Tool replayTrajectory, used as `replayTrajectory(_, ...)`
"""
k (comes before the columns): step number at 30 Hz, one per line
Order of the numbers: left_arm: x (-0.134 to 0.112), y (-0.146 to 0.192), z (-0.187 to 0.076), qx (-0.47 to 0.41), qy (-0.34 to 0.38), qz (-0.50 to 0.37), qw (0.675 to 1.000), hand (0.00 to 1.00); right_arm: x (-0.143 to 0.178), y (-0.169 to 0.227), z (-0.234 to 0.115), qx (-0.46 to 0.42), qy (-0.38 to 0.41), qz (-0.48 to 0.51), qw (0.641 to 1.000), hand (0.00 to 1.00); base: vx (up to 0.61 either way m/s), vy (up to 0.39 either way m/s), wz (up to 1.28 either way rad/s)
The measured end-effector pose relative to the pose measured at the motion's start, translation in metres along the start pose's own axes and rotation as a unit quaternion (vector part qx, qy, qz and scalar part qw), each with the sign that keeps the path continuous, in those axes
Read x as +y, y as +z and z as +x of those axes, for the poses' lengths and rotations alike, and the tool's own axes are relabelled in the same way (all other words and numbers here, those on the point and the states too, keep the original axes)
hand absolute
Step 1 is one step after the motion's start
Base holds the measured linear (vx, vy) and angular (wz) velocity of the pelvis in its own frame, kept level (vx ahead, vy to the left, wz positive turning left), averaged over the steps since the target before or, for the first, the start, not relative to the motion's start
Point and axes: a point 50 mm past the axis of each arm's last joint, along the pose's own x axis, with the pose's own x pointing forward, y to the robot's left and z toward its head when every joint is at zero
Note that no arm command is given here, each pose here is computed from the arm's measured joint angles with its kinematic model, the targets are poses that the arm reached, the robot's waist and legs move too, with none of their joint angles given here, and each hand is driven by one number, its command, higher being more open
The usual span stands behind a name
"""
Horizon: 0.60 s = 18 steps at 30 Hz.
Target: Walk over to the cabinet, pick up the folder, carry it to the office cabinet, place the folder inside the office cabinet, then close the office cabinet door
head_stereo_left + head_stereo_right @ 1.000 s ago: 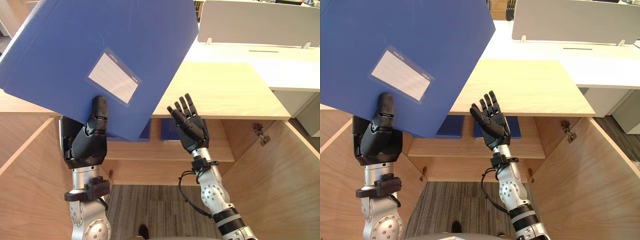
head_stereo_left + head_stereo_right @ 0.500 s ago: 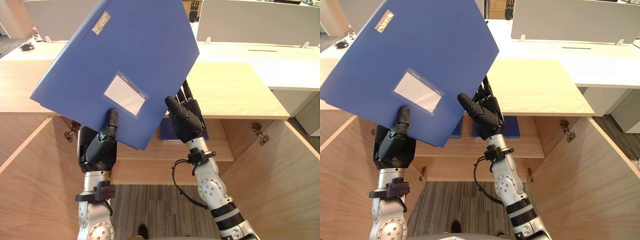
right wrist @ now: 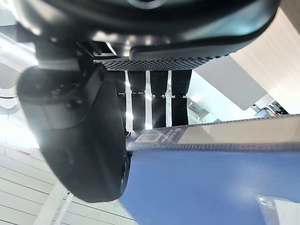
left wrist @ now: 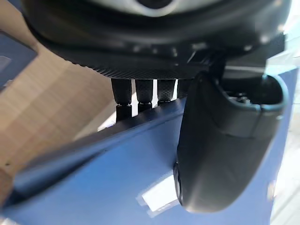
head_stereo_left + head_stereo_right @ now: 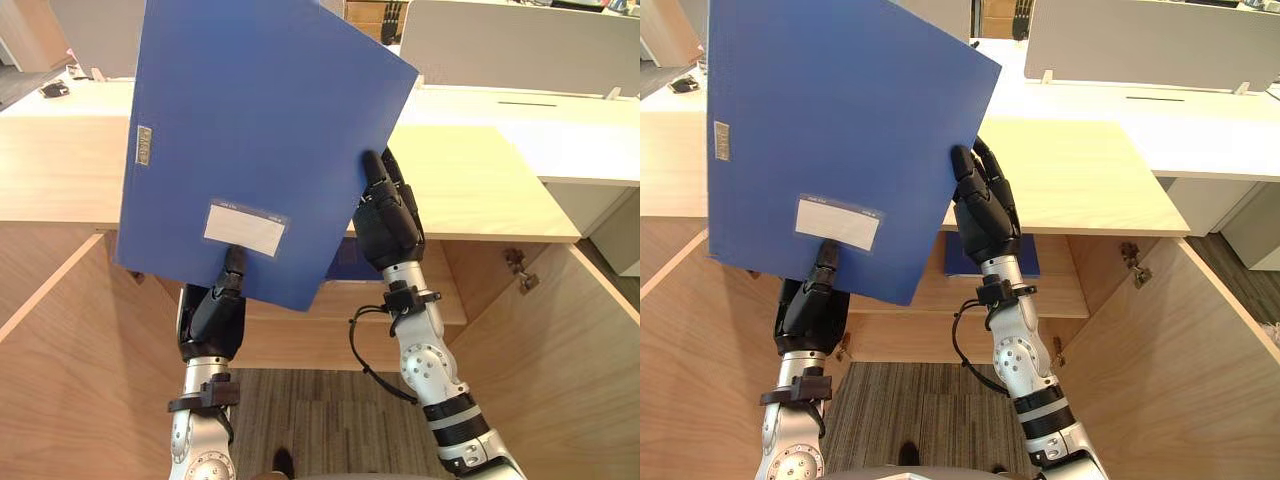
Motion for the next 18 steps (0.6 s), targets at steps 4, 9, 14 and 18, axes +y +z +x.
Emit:
replayTrajectory(4,0.003,-0.003,-0.001,0.009,0.006,0.01,1.0,0.0,-0.004,-0.001,-0.001,0.007,-0.01,-0.007,1.0,0.0,0.0,0.0,0.0)
replayTrajectory(9,0.008,-0.007,-0.002,0.019,0.016,0.021,0.999,0.0,-0.012,-0.002,-0.005,0.019,-0.027,-0.021,0.999,0.0,0.0,0.0,0.0)
replayTrajectory(14,0.015,-0.009,-0.004,0.029,0.029,0.037,0.998,0.0,-0.022,-0.003,-0.015,0.034,-0.053,-0.039,0.997,0.0,0.0,0.0,0.0)
replayTrajectory(18,0.021,-0.009,-0.006,0.034,0.042,0.053,0.997,1.0,-0.027,-0.003,-0.021,0.046,-0.066,-0.081,0.993,0.0,0.0,0.0,0.0)
